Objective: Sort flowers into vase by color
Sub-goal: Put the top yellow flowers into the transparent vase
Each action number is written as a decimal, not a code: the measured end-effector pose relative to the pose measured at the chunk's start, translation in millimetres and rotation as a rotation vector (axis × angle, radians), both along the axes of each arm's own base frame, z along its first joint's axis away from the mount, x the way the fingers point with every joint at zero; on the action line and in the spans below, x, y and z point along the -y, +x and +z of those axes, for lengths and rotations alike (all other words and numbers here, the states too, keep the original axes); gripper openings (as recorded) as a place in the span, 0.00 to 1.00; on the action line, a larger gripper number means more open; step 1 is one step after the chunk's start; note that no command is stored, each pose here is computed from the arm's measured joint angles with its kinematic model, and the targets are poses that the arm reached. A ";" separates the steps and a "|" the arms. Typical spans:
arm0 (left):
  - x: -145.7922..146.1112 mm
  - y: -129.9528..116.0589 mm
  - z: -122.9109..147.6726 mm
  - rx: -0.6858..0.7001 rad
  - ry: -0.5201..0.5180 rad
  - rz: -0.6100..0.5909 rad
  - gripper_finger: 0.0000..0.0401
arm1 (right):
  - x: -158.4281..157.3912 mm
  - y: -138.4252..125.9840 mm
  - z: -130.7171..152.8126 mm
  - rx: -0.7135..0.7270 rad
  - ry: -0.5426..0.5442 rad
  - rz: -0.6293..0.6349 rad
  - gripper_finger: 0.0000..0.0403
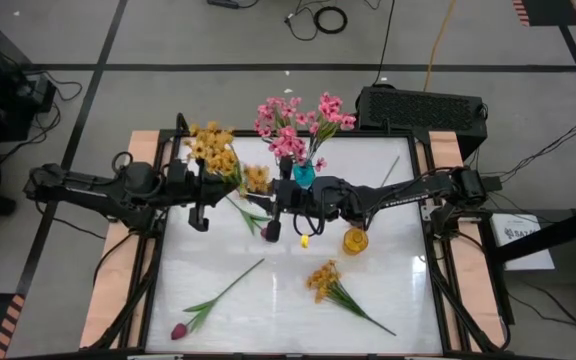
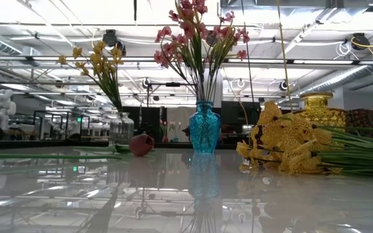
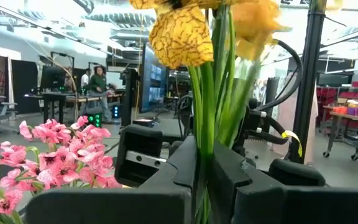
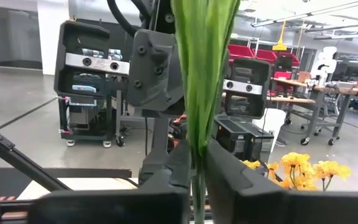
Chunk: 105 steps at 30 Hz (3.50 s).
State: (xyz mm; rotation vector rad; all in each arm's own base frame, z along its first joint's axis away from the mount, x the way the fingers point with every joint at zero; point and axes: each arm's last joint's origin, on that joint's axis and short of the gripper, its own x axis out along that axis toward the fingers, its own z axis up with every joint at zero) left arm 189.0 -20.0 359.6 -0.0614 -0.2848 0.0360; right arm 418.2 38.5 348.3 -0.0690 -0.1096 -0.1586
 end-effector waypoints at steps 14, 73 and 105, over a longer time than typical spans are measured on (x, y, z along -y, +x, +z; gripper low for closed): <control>0.7 -12.7 24.6 -0.116 0.030 -0.041 0.57 | 11.5 1.1 -2.2 -0.021 0.020 -0.023 0.01; -47.0 -45.7 22.7 -0.314 0.155 0.420 0.04 | 14.8 -0.3 -26.6 -0.264 0.062 -0.085 0.45; -106.9 -10.4 -50.1 -0.487 -0.076 0.684 0.04 | -0.9 -50.5 12.3 -0.384 0.053 -0.033 0.47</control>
